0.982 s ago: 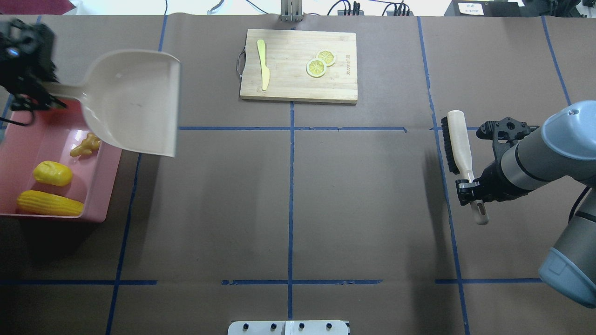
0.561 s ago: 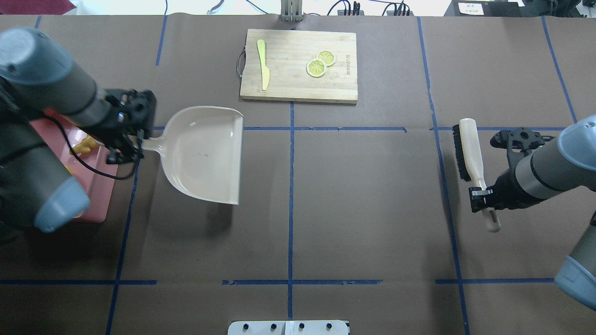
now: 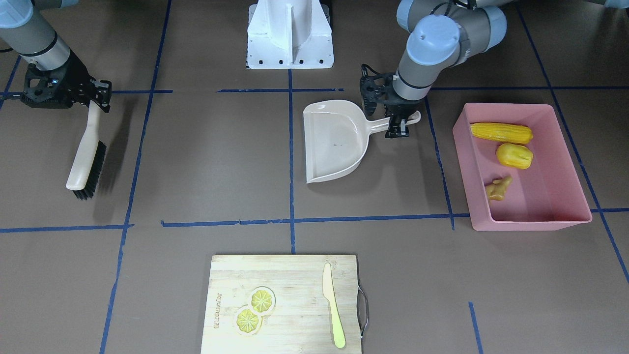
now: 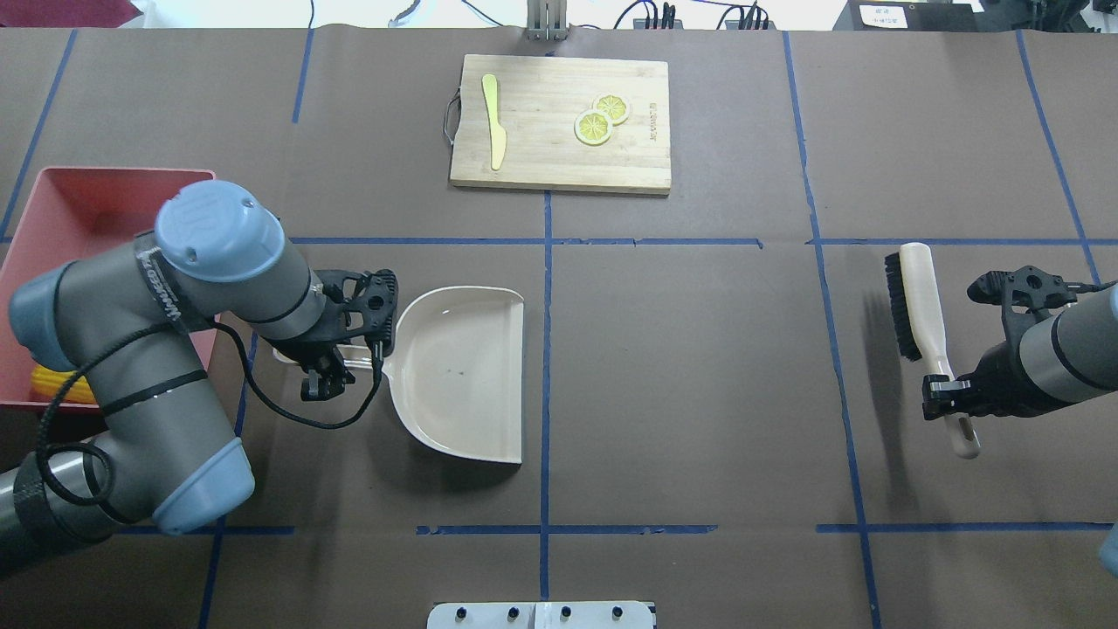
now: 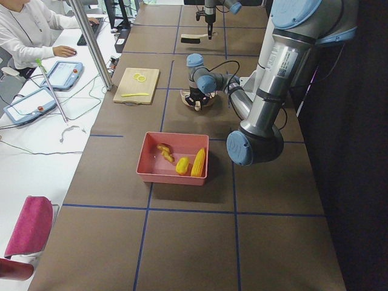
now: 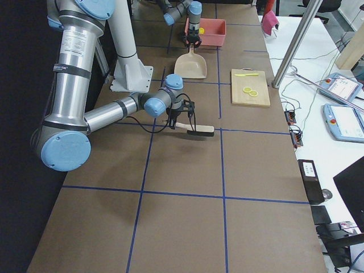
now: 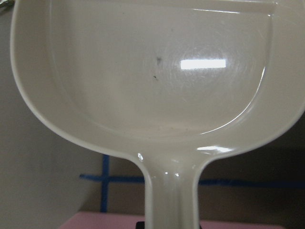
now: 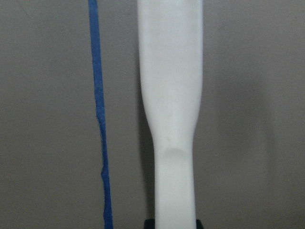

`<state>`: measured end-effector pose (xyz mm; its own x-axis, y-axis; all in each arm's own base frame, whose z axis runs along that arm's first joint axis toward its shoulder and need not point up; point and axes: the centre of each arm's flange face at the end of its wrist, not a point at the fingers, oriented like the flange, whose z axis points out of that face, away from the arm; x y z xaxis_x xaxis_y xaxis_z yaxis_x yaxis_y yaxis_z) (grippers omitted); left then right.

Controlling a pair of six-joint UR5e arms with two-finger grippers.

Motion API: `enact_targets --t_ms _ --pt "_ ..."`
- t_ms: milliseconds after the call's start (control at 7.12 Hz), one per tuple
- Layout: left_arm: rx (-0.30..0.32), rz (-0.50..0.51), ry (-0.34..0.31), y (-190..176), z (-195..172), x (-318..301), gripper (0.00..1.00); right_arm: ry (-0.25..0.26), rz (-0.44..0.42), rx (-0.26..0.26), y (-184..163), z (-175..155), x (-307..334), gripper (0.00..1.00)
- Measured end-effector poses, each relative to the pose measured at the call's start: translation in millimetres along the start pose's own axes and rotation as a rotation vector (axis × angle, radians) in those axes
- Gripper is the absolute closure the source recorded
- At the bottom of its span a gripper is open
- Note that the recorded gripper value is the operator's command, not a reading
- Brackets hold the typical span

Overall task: Sweep and dump trash into bin
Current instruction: 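Lower the empty dustpan back onto the table with the left gripper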

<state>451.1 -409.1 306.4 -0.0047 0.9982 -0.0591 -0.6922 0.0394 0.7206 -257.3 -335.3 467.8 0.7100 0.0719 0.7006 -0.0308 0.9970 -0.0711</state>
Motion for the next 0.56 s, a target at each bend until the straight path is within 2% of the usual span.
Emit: enact_targets --t_ms 281,561 --pt "-0.006 0.008 0.002 -9.7 9.3 1.9 0.78 0.006 0.001 -0.002 2.0 1.5 5.8 0.98" --pt "-0.004 0.017 -0.018 -16.2 7.9 -2.6 0.61 0.011 0.001 -0.004 2.3 3.3 7.9 0.98"
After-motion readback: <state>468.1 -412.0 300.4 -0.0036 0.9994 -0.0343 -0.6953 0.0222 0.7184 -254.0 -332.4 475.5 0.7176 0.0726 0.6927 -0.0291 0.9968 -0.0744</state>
